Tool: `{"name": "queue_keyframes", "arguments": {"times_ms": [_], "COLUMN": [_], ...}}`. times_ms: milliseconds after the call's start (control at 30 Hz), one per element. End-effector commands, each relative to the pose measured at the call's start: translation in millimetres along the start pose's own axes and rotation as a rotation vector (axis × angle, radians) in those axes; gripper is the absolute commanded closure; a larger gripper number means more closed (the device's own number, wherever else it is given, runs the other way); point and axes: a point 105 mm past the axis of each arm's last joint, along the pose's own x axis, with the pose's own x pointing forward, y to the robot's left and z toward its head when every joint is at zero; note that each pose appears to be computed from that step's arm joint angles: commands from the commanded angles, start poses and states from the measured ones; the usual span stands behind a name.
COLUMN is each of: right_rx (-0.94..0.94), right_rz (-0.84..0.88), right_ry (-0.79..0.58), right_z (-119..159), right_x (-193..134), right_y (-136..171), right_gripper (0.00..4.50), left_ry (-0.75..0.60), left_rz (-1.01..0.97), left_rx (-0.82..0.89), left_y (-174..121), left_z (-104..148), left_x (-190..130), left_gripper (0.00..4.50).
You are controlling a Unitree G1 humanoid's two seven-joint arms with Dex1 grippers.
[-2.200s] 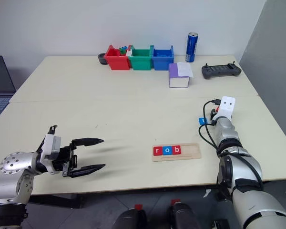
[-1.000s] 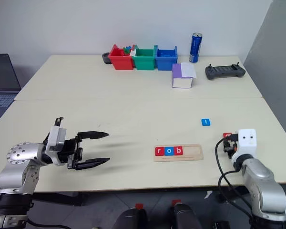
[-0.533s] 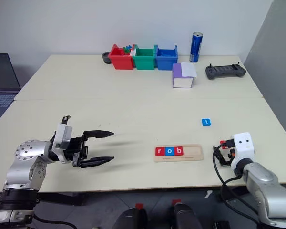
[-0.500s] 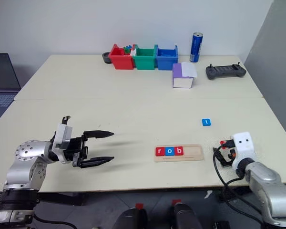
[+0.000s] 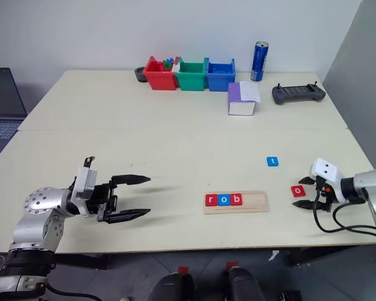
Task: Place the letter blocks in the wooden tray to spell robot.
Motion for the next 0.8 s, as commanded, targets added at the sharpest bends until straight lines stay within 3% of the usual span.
{"name": "queue_keyframes", "arguments": {"times_ms": [33,200,400,533,733,800], "right_rx": [-0.058,-0.116,-0.157,-0.188,-0.199,-0.218], "right_rz": [0.044,0.130,0.131,0.143,0.145,0.144], "right_ry": [0.019,0.068,0.027,0.069,0.115,0.096], "right_z": [1,-6,3,-5,-15,-8], "right_x": [-12,-8,6,9,6,3], "right_y": [-6,0,-1,2,3,2], "right_gripper": [0.03,0.03,0.03,0.88,2.96,3.05], "left_ry": [-0.009,-0.005,-0.003,-0.003,-0.004,-0.004], "left_rz": [0.034,0.047,0.055,0.050,0.043,0.039], "left_rx": [0.041,0.033,0.034,0.042,0.050,0.052], "left_y": [-2,-8,-9,-8,-7,-5], "left_z": [6,-1,-3,2,10,13], "left_x": [-12,-16,-18,-16,-11,-9], "left_gripper": [0.00,0.00,0.00,0.00,0.00,0.00]}}
